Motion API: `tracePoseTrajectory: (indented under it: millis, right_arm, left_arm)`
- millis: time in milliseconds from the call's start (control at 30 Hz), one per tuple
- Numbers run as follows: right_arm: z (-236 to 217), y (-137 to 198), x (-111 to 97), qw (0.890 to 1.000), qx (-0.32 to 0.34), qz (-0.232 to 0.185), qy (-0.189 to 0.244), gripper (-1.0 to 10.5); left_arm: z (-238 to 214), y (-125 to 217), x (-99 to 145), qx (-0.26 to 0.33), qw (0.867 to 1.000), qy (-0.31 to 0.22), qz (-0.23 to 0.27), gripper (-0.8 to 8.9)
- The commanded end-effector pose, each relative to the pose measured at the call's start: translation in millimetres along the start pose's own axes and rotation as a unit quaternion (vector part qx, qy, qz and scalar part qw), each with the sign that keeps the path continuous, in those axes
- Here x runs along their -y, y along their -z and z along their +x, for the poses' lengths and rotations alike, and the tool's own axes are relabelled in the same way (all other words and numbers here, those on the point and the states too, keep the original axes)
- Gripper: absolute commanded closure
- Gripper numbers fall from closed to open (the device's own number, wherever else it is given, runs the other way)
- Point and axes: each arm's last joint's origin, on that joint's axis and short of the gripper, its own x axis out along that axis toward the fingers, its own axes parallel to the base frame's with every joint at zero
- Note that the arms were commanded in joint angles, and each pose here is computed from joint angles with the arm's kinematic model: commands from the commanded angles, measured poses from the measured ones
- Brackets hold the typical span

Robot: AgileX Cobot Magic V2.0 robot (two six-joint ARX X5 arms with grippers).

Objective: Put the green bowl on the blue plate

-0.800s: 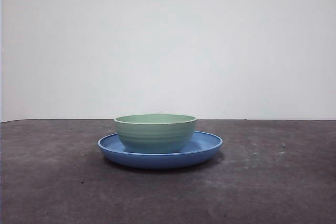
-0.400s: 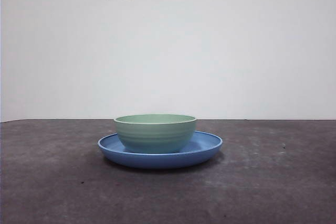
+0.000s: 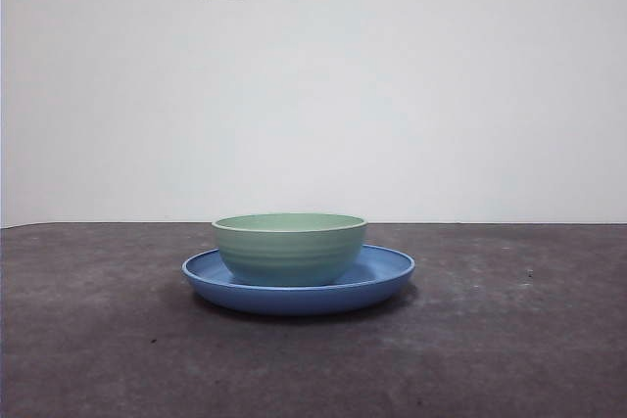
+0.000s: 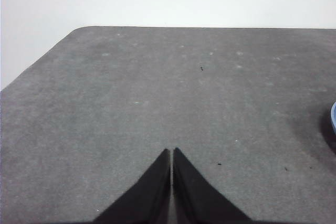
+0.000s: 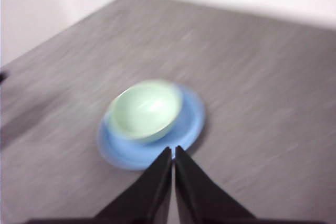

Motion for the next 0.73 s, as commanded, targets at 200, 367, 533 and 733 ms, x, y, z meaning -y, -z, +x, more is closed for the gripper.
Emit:
tracePoseTrajectory:
  millis: [200,367,533,733]
  right_arm:
    - [10.1,53.0,11.9,0.987,0.118,-0.086,0.064,9.4]
    - [23.9,90.9,21.5,0.977,0.155,-0.083,0.120,9.4]
    - [36.2,122.3,30.0,0.970,0.180,-0.056,0.155,9.4]
    - [46.5,148.2,37.0,0.967,0.176,-0.032,0.184,9.4]
  left_arm:
    - [1.9,7.0,-0.3,-0.012,1.000,-0.003,-0.005,8.06]
    - [1.9,7.0,-0.3,-0.012,1.000,-0.003,-0.005,8.06]
    - [1.9,7.0,-0.3,-0.012,1.000,-0.003,-0.005,8.06]
    - [1.9,7.0,-0.3,-0.012,1.000,-0.003,-0.005,8.06]
